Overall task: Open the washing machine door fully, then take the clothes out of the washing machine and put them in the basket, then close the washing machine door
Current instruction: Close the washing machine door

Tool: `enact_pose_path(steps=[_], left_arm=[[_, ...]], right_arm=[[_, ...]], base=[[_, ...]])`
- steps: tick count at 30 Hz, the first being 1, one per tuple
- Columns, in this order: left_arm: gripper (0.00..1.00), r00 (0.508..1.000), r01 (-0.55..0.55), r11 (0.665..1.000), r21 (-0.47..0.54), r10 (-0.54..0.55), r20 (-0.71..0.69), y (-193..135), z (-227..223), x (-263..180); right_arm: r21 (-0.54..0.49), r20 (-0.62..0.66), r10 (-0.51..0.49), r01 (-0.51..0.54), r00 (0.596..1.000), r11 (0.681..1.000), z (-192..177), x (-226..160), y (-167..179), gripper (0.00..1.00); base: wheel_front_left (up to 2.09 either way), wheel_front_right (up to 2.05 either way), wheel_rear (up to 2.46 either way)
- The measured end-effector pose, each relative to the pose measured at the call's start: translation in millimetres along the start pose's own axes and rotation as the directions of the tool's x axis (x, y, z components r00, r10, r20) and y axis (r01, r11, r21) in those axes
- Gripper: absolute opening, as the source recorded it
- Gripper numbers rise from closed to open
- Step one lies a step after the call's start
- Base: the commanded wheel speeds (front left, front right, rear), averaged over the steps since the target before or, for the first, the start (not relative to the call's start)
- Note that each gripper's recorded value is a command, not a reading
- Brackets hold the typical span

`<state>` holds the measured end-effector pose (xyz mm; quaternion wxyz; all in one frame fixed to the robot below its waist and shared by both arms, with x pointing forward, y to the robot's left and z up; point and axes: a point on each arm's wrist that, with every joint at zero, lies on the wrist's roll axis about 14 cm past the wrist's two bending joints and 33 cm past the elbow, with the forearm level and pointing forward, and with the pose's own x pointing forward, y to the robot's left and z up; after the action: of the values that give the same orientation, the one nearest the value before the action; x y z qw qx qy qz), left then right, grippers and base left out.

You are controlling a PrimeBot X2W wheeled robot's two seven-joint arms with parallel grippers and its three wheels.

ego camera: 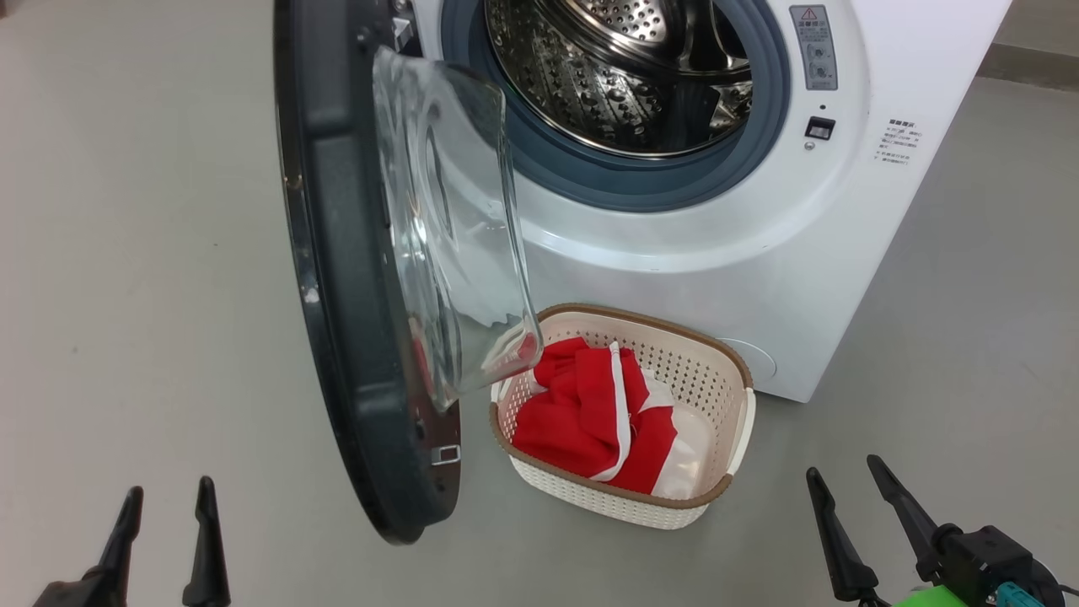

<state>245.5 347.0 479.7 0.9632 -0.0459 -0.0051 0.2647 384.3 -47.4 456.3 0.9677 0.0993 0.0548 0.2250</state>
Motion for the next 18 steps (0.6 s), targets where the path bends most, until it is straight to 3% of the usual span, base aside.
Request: enact_pose_path(steps=[3,4,5,6,7,11,18], left_arm=[[1.00,1.000,-0.006,1.000,-0.021,0.006,0.010,0.8,2.9,0.8],[0.85,1.000,-0.007,0.999,-0.036,0.007,0.016,0.2,4.4,1.2],[0.48,1.000,-0.006,0.998,-0.056,0.008,0.024,-0.6,6.4,1.7],[0.32,0.999,-0.005,0.997,-0.078,0.007,0.031,-1.9,8.3,2.2],[0.03,0.999,-0.001,0.996,-0.093,0.005,0.039,-3.4,10.3,2.7],[0.00,0.997,0.036,0.990,-0.137,-0.026,0.072,-14.3,20.7,7.2],[0.00,0.982,0.136,0.986,-0.095,-0.121,0.148,-31.0,49.9,24.3]], right_arm=[[0.001,-0.001,0.000,0.000,1.000,1.000,-0.5,0.3,-0.1,1.00],[0.001,-0.002,0.000,0.000,1.000,1.000,-0.7,0.4,-0.1,1.00],[0.001,-0.002,0.000,0.000,1.000,1.000,-0.6,0.5,0.0,1.00],[0.002,-0.002,0.000,0.000,1.000,1.000,-0.8,0.6,0.0,1.00],[0.003,-0.002,0.000,0.000,1.000,1.000,-0.9,0.6,0.1,1.00],[0.006,-0.004,-0.002,0.002,1.000,1.000,-1.7,0.7,0.1,1.00],[0.015,-0.008,-0.013,0.014,1.000,1.000,-4.1,-0.6,-2.4,1.00]], base=[[0.00,0.00,0.00],[0.00,0.00,0.00],[0.00,0.00,0.00],[0.00,0.00,0.00],[0.00,0.00,0.00],[0.00,0.00,0.00],[0.00,0.00,0.00]])
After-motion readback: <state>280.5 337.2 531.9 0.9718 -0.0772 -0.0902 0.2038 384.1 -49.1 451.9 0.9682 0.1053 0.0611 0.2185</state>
